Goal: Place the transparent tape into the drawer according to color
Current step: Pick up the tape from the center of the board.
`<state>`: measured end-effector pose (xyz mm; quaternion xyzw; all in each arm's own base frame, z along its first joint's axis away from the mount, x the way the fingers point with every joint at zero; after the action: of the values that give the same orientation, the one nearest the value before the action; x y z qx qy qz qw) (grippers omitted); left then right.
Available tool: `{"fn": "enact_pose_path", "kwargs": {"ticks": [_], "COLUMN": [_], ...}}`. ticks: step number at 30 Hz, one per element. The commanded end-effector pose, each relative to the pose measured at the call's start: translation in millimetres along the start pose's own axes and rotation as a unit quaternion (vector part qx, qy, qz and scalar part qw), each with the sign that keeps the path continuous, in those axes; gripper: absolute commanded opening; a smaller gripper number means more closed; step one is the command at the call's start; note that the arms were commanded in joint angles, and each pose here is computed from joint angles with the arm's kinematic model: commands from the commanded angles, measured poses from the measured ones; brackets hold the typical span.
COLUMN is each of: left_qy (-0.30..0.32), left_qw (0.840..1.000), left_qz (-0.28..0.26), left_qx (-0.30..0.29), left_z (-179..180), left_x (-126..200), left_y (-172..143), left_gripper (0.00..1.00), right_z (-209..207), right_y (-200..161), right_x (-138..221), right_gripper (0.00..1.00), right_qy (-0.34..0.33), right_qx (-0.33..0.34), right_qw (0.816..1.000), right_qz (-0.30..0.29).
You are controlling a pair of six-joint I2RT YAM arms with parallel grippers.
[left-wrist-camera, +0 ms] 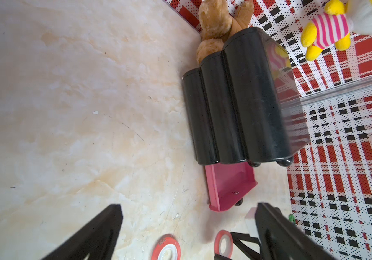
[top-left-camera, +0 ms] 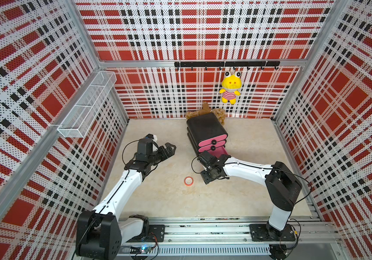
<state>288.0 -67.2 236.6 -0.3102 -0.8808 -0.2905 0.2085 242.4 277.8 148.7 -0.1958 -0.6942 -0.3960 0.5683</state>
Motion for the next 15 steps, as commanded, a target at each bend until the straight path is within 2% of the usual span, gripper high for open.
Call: {"fn": "enact_pose_path", "kwargs": {"ticks": [1,8,15], "left_qy": [-0.012,-0.012,-0.014], "left_qw": [1.0,1.0,1.0], "left_qz": [-0.009,-0.008,-0.006], "left_qx": [-0.011,-0.012,-0.014], "left_z": [-9.8,-11.0,-12.4], "left_x": [4.1,3.1,3.0], "left_y": [8.1,7.4,6.0], "left_gripper": [0.99,0.99,0.99], "right_z": [-1.5,-6.4,-25.6], "right_y": [-3.2,5.4,21.6], "right_x": [18.2,37.8,42.1], "right_gripper": [0.43,0.43,0.43], "right_qy": [-0.008,-0.03,-0.05], "right_qx": [-0.005,-0.006,-0.02], "right_qw": [1.0,0.999,0.997], "right_qz": [-0.01,-0.034,-0.056]}}
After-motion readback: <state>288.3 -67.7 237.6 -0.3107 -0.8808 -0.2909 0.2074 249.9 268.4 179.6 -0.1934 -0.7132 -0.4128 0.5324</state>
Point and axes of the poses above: each gripper's point midway between its finger pads, its own x axis back along the fingers, its own z axis along the line the jaws close on, y = z × x, the point moved 9 cm from there along x, back along the fingers, and after that the axes turned 12 degrees about x, right-handed, at the moved point
